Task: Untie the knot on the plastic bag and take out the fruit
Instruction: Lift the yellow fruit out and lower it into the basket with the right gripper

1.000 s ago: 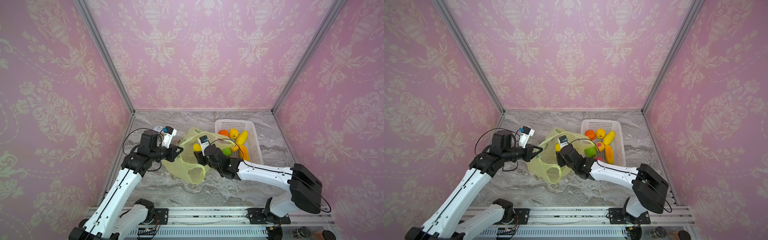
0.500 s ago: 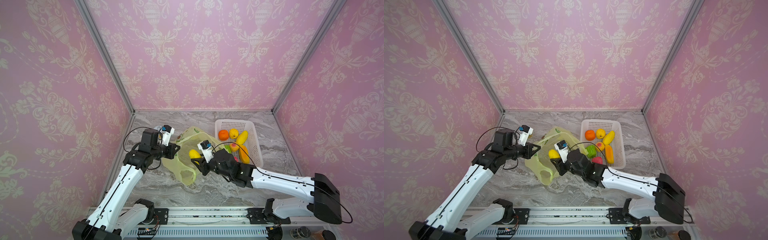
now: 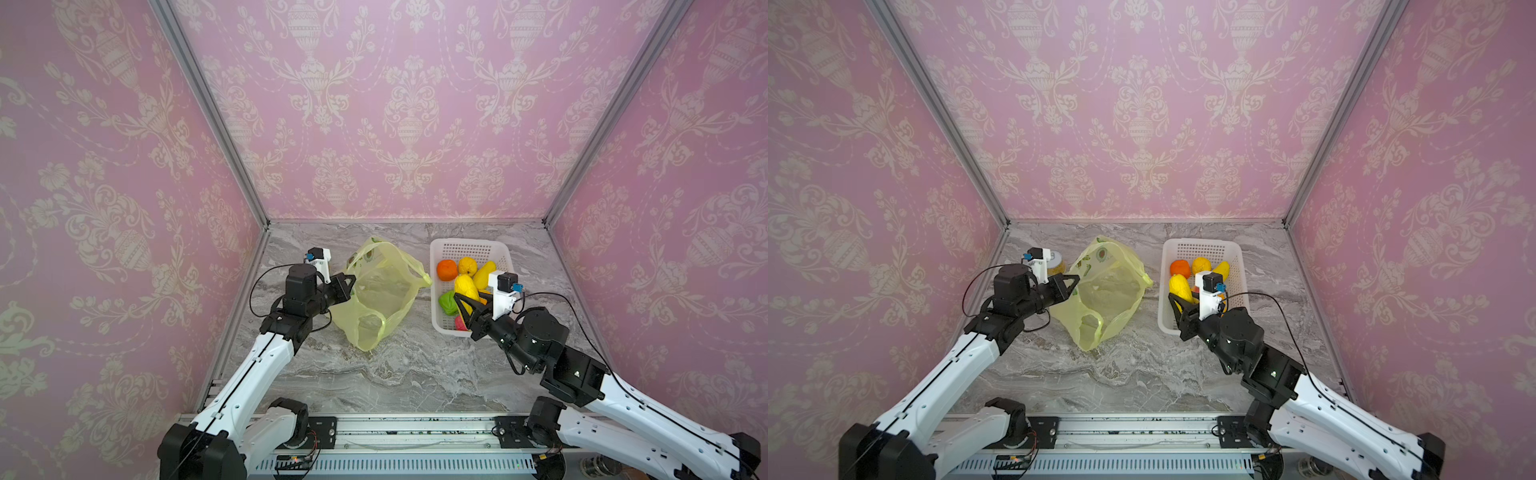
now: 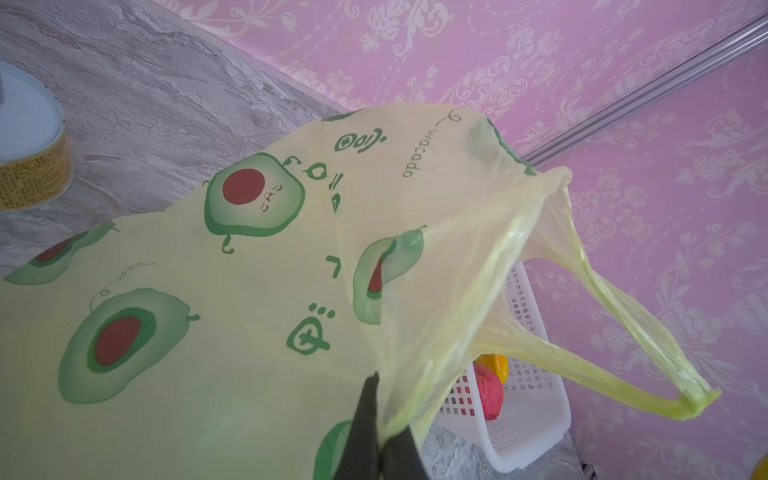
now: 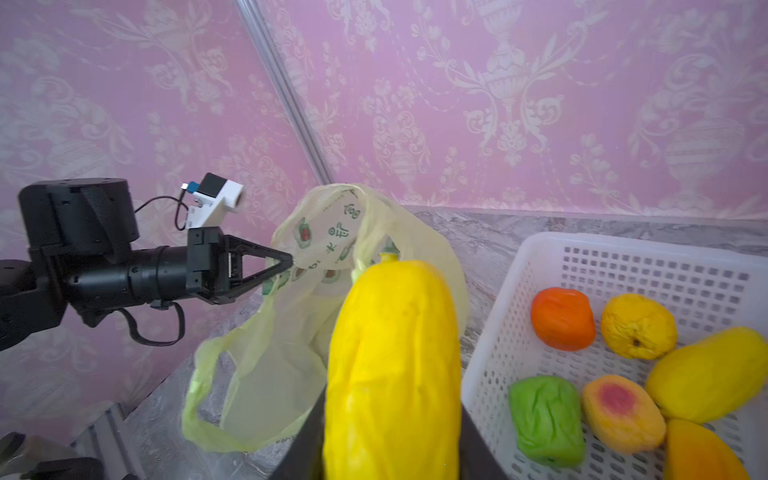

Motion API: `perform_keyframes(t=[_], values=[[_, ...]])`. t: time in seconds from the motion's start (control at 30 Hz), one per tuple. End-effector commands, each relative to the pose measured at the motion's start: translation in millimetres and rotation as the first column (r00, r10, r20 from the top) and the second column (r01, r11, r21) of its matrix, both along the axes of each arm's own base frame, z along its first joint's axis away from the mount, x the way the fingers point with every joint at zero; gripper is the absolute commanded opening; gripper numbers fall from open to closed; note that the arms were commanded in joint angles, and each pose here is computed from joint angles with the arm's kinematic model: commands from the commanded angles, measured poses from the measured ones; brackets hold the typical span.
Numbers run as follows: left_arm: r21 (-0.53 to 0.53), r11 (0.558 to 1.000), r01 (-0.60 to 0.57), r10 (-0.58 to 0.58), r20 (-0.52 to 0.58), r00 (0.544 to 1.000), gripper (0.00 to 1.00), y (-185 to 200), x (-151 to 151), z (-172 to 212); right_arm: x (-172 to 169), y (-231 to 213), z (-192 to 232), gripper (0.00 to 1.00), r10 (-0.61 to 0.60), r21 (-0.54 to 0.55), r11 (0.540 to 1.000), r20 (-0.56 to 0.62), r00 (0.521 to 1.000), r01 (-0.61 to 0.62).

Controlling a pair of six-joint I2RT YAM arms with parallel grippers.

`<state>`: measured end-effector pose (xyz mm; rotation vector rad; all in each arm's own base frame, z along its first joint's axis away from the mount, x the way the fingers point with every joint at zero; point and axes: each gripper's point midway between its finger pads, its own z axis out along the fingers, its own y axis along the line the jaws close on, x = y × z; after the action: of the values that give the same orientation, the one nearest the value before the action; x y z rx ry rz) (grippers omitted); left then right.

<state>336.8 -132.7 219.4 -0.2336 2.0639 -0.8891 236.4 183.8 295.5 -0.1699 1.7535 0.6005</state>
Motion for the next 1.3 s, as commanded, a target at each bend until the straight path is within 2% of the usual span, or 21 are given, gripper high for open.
perform_keyframes(t=[0.0, 0.1, 0.27, 0.43, 0.53, 0.73, 0.8, 0.83, 0.87, 0.9, 1.07, 1.27], values=[[-0.092, 0.994, -0.066, 0.076, 0.107, 0.991, 0.00, 1.4, 24.0, 9.2, 15.1, -35.0, -43.9, 0.17, -0.178, -0.050, 0.984, -0.121, 0.977, 0.173], [-0.094, 0.996, 0.000, 0.013, 0.137, 0.990, 0.00, -19.1, 26.4, 4.6, 26.8, -44.0, -73.8, 0.17, -0.229, -0.076, 0.973, -0.207, 0.951, 0.218], [0.015, 0.992, 0.125, -0.126, 0.142, 0.982, 0.00, -54.8, 17.9, -0.8, 46.6, -59.1, -119.0, 0.16, -0.312, -0.161, 0.949, -0.332, 0.890, 0.273], [0.058, 0.984, 0.166, -0.173, 0.143, 0.974, 0.00, -62.7, 13.5, -7.8, 63.4, -70.5, -155.2, 0.17, -0.358, -0.220, 0.932, -0.429, 0.829, 0.289], [0.061, 0.979, 0.195, -0.202, 0.147, 0.968, 0.04, -66.7, 11.4, -10.0, 71.7, -76.2, -174.7, 0.18, -0.376, -0.255, 0.924, -0.482, 0.791, 0.284], [0.059, 0.971, 0.231, -0.238, 0.162, 0.958, 0.11, -71.8, 9.1, -6.9, 83.1, -85.7, -203.7, 0.26, -0.408, -0.301, 0.911, -0.547, 0.731, 0.283], [0.064, 0.969, 0.237, -0.244, 0.173, 0.954, 0.18, -72.0, 7.7, -3.9, 85.0, -87.4, -208.0, 0.30, -0.411, -0.302, 0.910, -0.555, 0.723, 0.286], [0.066, 0.969, 0.238, -0.246, 0.178, 0.953, 0.31, -71.8, 6.9, -2.0, 85.8, -88.7, -209.5, 0.32, -0.415, -0.302, 0.908, -0.556, 0.720, 0.290], [0.069, 0.969, 0.236, -0.245, 0.182, 0.952, 0.90, -71.3, 6.5, -0.2, 86.7, -90.1, -210.5, 0.34, -0.419, -0.302, 0.906, -0.555, 0.719, 0.295], [0.072, 0.968, 0.242, -0.252, 0.188, 0.949, 0.99, -71.7, 5.0, 2.4, 86.9, -91.3, -212.3, 0.36, -0.421, -0.304, 0.905, -0.557, 0.715, 0.297], [0.112, 0.972, 0.208, -0.227, 0.205, 0.952, 0.99, -62.9, 2.1, 14.9, 90.9, -95.1, -213.6, 0.50, -0.429, -0.302, 0.902, -0.559, 0.710, 0.308], [0.157, 0.982, 0.106, -0.148, 0.289, 0.946, 0.99, -40.4, -7.4, 44.8, 91.2, -97.1, -205.7, 0.76, -0.427, -0.295, 0.903, -0.547, 0.720, 0.312]])
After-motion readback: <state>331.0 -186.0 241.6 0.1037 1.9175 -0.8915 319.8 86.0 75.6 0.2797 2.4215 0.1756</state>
